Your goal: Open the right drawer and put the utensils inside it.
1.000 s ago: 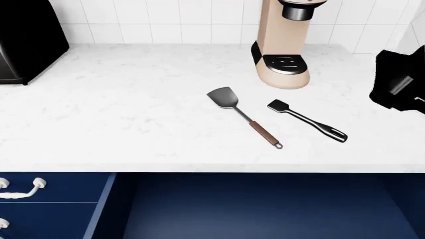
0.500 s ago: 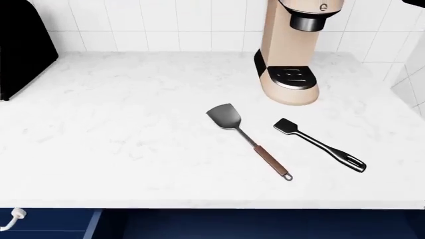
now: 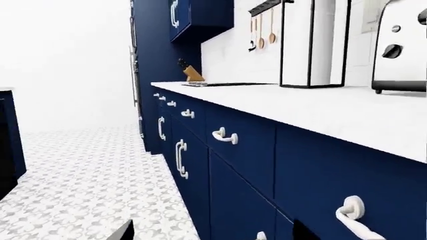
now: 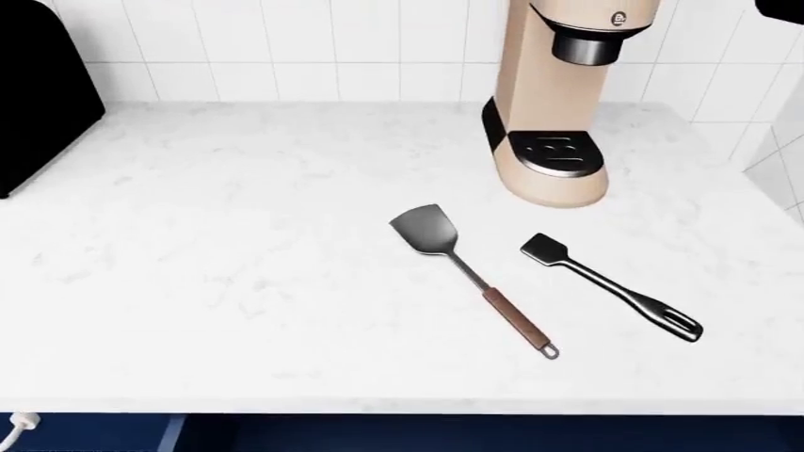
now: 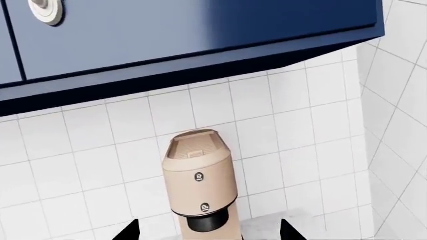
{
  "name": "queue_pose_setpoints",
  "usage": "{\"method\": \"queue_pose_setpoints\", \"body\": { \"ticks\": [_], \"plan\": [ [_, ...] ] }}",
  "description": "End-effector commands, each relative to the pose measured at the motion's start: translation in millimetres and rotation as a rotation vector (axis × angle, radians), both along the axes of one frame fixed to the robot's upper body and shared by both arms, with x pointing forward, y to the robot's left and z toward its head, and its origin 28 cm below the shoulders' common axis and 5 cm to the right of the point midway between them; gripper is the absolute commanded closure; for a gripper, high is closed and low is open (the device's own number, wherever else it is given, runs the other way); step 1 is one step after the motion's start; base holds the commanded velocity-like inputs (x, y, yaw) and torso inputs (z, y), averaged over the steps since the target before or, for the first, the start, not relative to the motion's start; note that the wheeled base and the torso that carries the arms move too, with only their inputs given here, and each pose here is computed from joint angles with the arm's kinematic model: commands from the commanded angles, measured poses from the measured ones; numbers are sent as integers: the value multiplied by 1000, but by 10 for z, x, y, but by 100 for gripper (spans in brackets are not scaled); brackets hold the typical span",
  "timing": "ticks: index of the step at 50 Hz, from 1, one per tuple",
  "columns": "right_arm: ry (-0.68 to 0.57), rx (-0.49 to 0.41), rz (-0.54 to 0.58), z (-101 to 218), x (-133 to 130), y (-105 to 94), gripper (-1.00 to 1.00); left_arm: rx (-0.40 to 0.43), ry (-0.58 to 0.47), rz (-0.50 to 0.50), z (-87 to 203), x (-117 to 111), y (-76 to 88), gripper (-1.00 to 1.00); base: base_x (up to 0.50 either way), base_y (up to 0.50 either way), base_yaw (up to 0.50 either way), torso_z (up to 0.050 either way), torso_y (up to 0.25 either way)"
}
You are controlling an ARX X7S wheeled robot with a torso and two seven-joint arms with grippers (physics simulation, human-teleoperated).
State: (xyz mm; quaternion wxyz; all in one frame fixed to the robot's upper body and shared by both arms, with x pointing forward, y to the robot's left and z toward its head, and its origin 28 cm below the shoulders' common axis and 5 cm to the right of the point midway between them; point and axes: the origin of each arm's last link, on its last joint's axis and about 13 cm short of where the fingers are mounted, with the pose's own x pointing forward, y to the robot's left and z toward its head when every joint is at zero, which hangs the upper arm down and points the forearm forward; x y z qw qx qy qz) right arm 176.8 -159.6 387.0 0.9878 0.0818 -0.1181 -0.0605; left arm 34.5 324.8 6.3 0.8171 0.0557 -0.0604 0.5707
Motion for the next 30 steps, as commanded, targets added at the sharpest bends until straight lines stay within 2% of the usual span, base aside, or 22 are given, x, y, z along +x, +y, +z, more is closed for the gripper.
{"method": "queue_pose_setpoints", "body": {
  "ticks": [1,2,3,5,7,8,9,22,28,30],
  "plan": [
    [4,-3,2,-26,21,1,-100,-77,-205,-74,922,-152,844,-100,0,0,0,0,0],
    [9,-13,-4,-26,23,2,-100,-171,-148,-93,869,-480,912,-100,0,0,0,0,0],
    [8,-7,0,-24,23,3,-100,-242,-144,-111,843,-772,899,-100,0,0,0,0,0],
    [4,-4,8,-25,15,8,-100,-139,-166,-130,953,-1368,823,-100,0,0,0,0,0],
    [1,-9,8,-34,14,11,-100,-15,-163,-137,1027,-1872,547,-100,72,0,0,0,0],
    [-1,-14,5,-39,14,11,-100,39,-155,-95,1037,-2077,339,-100,445,-22,0,0,0],
    [-1,-16,4,-42,15,11,-100,75,-161,39,1049,-2250,134,-100,473,-22,0,0,0],
    [23,-25,5,-67,5,2,-100,60,-161,32,996,-2223,128,-100,45,-2,0,0,0],
    [120,-68,44,-19,61,46,-100,50,-159,31,981,-2230,131,-100,0,0,0,0,0],
    [178,-119,24,4,145,88,-100,43,-156,43,986,-2249,145,-100,0,0,0,0,0]
  ]
}}
